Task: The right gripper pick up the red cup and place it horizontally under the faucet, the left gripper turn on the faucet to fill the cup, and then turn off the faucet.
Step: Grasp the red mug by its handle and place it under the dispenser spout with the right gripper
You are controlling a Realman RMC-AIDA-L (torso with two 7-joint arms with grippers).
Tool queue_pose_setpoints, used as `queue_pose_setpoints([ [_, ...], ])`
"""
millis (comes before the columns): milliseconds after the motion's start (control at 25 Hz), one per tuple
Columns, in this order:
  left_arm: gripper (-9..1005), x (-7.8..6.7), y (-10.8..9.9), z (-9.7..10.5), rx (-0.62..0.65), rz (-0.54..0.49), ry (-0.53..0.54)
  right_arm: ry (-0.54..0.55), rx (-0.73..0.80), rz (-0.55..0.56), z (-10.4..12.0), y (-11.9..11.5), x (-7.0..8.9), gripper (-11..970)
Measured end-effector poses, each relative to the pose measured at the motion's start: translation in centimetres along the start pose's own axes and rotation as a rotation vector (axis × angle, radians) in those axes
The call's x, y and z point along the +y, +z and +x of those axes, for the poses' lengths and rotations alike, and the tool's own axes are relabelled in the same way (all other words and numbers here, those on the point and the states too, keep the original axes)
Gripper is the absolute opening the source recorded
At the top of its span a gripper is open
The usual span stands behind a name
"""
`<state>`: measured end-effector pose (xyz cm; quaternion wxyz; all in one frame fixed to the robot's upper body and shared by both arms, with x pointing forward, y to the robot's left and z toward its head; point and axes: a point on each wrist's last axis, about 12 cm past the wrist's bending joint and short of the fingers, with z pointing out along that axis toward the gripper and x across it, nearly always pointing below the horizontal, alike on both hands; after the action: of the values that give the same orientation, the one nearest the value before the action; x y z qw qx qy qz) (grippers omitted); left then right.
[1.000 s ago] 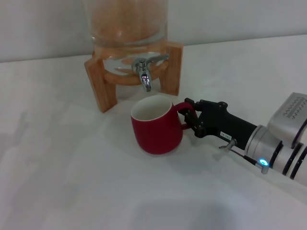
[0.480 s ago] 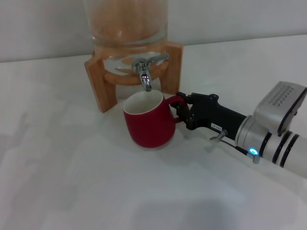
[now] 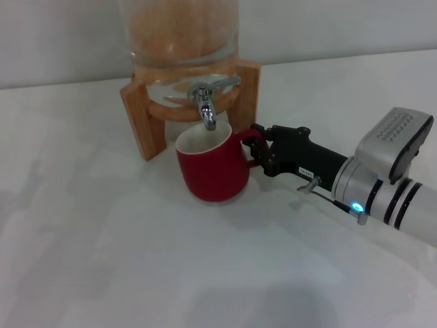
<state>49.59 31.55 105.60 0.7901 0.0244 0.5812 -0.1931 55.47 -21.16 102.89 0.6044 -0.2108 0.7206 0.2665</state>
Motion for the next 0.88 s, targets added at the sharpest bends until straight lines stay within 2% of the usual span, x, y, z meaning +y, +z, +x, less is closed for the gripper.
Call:
queue_pose_setpoints([
  [880, 875, 0.0, 0.13, 0.01, 0.001, 0.0, 0.0, -0.004, 0.017, 0.041, 0.07, 0.06, -0.64, 172],
])
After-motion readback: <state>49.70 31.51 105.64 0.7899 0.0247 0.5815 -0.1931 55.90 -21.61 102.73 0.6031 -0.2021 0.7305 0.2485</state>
